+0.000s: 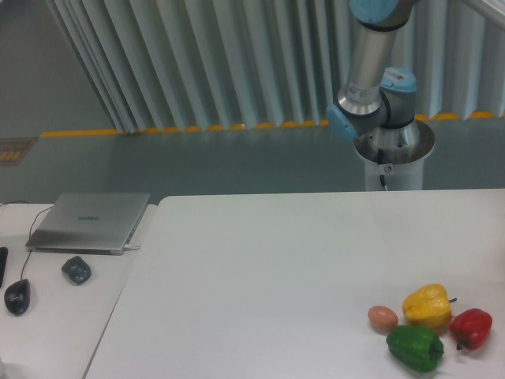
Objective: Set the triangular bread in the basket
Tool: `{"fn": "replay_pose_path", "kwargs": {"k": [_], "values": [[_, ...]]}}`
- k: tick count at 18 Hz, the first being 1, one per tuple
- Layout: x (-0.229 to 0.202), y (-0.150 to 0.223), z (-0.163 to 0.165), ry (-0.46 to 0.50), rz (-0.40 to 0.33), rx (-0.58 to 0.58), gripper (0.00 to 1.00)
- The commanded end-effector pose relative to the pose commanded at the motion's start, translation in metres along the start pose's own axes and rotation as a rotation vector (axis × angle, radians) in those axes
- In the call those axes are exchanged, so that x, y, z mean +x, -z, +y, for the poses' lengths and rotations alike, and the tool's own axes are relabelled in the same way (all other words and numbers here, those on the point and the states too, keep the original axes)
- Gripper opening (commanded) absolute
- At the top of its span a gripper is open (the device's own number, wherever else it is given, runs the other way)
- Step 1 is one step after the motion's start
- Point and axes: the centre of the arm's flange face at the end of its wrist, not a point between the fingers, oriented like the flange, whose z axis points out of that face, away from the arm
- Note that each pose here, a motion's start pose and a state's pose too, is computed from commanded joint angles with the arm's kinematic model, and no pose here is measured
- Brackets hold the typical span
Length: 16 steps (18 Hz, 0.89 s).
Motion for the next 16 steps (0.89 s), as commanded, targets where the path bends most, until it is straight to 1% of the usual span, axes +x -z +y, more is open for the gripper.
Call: {"fn": "replay_pose_path", "kwargs": {"k": [1, 3, 4, 5, 6, 12, 16], "values": [[0.004, -0.004, 0.011, -0.006, -0.006, -0.007, 0.42], [0.005, -0.006, 0.016, 0.005, -0.006, -0.009, 0.54], [0.004, -0.009, 0.014, 0.01, -0.009, -0.01, 0.73], [0.003, -0.011, 0.016, 0.008, -0.021, -0.019, 0.9], [0.002, -0.01, 0.017, 0.014, -0.03, -0.027, 1.0], [0.0, -0.005, 0.019, 0.008, -0.045, -0.028, 1.0], [-0.005, 0.003, 0.009, 0.03, -0.095, 0.036, 1.0]]}}
